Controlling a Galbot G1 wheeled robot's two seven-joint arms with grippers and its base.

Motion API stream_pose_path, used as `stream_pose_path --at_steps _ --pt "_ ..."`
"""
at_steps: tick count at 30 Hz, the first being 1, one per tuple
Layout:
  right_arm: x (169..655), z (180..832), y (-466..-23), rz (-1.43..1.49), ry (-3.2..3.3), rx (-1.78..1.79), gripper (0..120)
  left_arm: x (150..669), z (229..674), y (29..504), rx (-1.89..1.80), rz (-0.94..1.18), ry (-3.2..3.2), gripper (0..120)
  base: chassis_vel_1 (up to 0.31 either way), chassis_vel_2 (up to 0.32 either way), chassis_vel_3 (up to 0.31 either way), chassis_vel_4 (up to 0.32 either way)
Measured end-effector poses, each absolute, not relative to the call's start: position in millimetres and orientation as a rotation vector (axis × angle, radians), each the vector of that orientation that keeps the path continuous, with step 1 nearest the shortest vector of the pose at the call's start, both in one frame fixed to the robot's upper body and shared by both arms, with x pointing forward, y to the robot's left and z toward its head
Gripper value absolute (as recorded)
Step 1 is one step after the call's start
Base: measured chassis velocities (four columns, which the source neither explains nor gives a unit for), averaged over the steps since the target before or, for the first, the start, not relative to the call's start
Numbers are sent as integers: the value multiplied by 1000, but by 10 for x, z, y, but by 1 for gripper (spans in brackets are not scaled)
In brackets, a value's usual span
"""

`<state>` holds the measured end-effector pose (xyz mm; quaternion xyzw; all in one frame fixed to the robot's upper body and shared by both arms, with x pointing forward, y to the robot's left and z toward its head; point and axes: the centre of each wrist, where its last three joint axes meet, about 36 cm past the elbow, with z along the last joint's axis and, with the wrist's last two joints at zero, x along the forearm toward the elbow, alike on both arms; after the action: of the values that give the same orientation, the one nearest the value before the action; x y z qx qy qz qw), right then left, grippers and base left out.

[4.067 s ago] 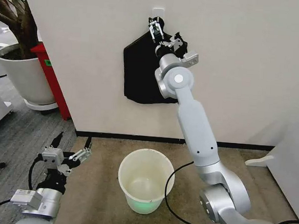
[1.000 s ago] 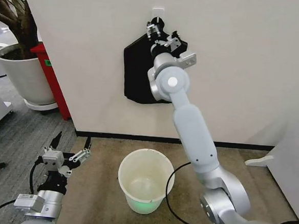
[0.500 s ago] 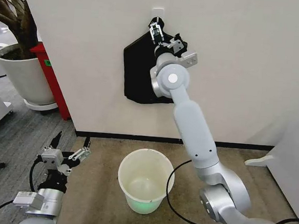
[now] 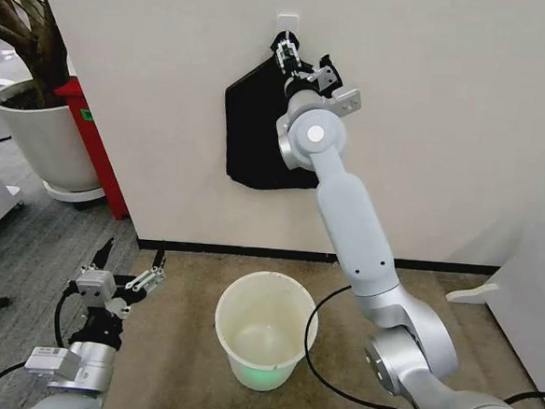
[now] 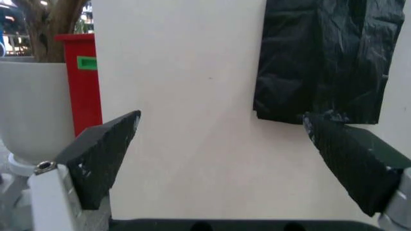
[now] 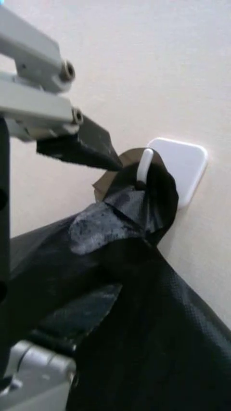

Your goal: Place the garbage bag over the trash bin.

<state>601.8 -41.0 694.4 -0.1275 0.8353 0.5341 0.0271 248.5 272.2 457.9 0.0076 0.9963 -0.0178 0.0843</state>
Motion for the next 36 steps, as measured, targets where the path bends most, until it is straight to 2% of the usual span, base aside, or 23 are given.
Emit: stream_pose_path --at_steps 3,5,7,13,15,20,36 --pt "6028 6951 -409 1646 2582 -392 55 2485 4575 2722 21 -53 2973 100 0 0 0 0" --pt "6043 6960 -410 1645 2584 -387 45 2484 4573 2720 20 -52 2972 100 0 0 0 0" --pt "6045 6960 -410 1645 2586 -384 42 2483 4572 2720 20 -52 2972 100 0 0 0 0" --pt "6044 6965 -410 1661 2597 -363 21 2480 4577 2713 22 -50 2971 100 0 0 0 0" --pt "6039 6967 -408 1662 2598 -363 18 2480 4577 2712 23 -50 2971 100 0 0 0 0" --pt "6030 6965 -406 1667 2603 -352 2 2480 4582 2708 29 -46 2970 100 0 0 0 0" --pt "5812 6863 -285 1703 2645 -367 0 2471 4562 2714 21 -47 2964 100 0 0 0 0"
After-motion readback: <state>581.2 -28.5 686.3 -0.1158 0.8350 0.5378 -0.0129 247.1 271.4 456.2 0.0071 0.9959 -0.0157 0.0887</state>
